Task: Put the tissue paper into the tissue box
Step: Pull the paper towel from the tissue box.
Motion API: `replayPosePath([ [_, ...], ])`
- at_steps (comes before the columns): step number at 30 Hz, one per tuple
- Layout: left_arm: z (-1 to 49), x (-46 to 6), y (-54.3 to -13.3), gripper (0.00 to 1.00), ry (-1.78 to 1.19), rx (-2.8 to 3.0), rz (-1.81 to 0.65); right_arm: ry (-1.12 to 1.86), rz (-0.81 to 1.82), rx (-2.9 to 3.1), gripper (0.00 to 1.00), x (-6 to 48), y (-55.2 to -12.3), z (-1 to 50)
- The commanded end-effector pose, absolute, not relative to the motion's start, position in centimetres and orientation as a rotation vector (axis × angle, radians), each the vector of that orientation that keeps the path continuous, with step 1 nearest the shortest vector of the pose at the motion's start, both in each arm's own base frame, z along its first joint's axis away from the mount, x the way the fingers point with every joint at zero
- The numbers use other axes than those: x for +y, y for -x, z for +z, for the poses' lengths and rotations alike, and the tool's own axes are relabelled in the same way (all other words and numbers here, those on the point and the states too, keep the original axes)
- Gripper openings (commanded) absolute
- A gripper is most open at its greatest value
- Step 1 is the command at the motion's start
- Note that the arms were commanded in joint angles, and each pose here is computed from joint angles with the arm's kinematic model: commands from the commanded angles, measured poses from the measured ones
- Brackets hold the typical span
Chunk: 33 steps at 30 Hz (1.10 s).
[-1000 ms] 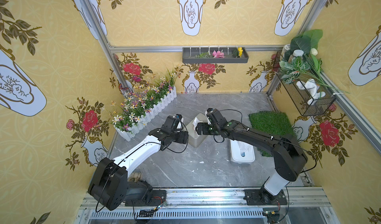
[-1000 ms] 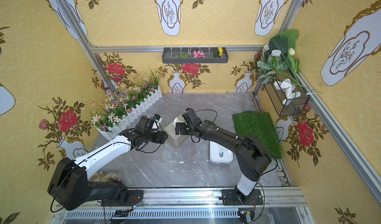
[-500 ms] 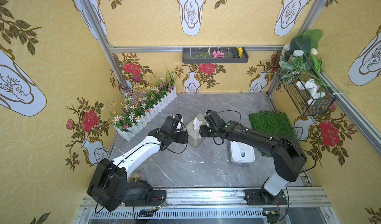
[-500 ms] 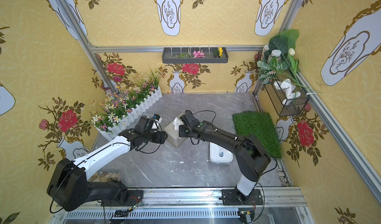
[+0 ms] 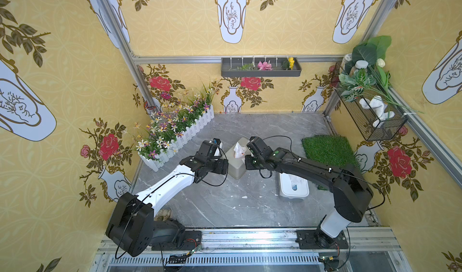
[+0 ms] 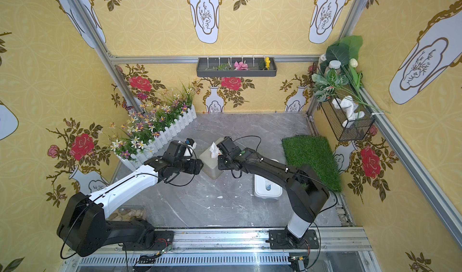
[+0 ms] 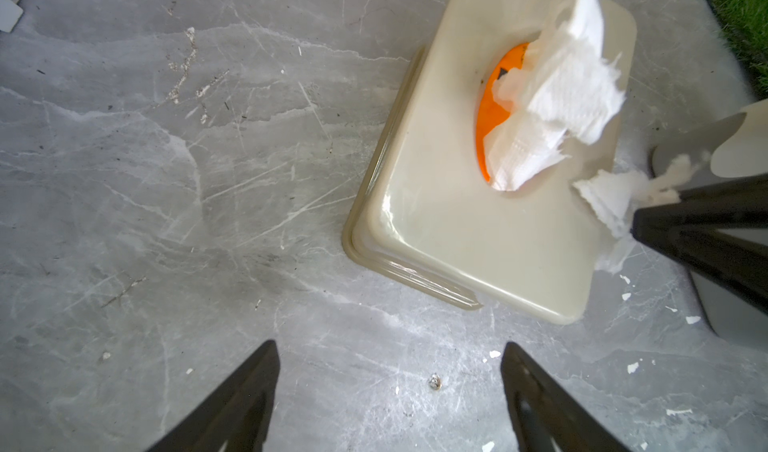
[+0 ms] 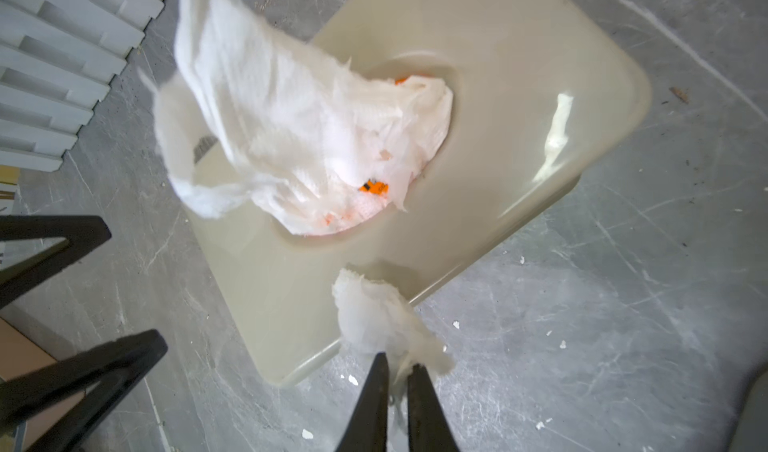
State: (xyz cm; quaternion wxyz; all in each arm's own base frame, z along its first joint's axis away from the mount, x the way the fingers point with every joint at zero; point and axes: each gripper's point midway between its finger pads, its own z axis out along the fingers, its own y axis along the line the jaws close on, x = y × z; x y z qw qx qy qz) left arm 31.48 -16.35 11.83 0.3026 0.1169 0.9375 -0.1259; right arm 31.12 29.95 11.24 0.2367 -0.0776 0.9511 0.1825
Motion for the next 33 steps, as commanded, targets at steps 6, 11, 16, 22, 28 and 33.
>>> replayPosePath([
  [6, 13.2, -15.9, -32.4, 0.86, -0.245, 2.436, -0.32, 0.24, 0.443, 2.641, 0.0, 29.9, -27.6, 11.4],
  [11, 15.0, -14.5, -33.4, 0.89, -0.124, 2.388, -0.304, 0.249, 0.316, 2.626, 0.0, 27.9, -25.0, 13.9],
  [16, 17.0, -10.2, -34.9, 0.92, 0.104, 2.308, -0.283, 0.096, 0.207, 2.449, 0.0, 21.8, -24.9, 20.4],
  [22, 17.2, -3.1, -36.5, 0.95, 0.35, 2.254, -0.17, -0.144, 0.008, 2.316, 0.0, 11.6, -26.9, 23.7],
  [28, 15.4, 3.4, -37.5, 0.95, 0.607, 2.22, -0.159, -0.412, -0.145, 2.304, 0.0, 1.5, -27.7, 22.1],
  [33, 13.9, 3.5, -37.7, 0.95, 0.59, 2.268, -0.149, -0.645, -0.186, 2.39, 0.0, -3.6, -25.7, 18.2],
])
